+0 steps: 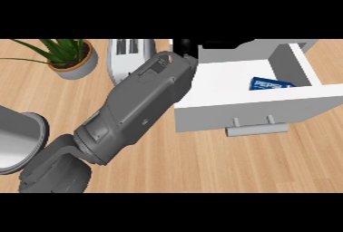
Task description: Pick up the can, place it into the drawer and close the drawer
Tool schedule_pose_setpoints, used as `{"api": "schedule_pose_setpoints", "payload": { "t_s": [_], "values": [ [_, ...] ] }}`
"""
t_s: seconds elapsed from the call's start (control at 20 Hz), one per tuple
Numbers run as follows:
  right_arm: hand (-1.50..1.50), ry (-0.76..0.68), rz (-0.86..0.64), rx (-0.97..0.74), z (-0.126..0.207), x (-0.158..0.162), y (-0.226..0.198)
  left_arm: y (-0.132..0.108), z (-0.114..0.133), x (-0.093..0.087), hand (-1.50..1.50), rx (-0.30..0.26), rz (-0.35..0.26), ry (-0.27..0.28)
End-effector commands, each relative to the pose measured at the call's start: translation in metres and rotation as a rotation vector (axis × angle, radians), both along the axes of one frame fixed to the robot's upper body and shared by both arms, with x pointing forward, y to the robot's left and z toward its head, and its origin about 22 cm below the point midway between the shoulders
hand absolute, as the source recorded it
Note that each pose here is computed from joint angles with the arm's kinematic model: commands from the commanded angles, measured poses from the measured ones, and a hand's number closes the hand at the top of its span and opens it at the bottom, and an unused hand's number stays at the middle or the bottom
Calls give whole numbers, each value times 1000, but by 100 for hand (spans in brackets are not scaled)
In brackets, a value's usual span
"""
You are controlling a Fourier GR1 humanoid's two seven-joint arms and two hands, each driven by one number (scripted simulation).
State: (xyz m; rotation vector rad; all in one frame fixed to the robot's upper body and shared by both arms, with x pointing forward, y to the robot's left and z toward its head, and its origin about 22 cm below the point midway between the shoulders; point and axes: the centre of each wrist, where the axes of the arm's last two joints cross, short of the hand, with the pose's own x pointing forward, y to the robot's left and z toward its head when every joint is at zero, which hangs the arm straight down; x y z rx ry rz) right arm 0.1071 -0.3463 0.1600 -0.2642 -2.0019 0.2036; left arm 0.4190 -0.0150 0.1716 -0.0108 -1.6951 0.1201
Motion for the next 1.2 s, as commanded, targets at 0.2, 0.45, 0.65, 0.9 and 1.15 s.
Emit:
{"api": "schedule_pose_setpoints", "payload": {
  "t_s": [0.2,0.45,0.65,0.9,1.15],
  "values": [
    [-150,-59,-20,-277,21,18,31,-14,21,-7,-150,-5,0,-62],
    [-150,-56,-16,-376,16,45,57,-12,15,-8,-150,-39,1,-49],
    [-150,-67,-56,-495,21,77,74,-13,28,-3,-150,-31,0,-32],
    [-150,-77,-92,-566,-1,128,98,2,16,0,-150,-36,-10,-5],
    [-150,-86,-69,-719,-2,158,121,13,19,4,-150,-15,36,-17]
  ]
}}
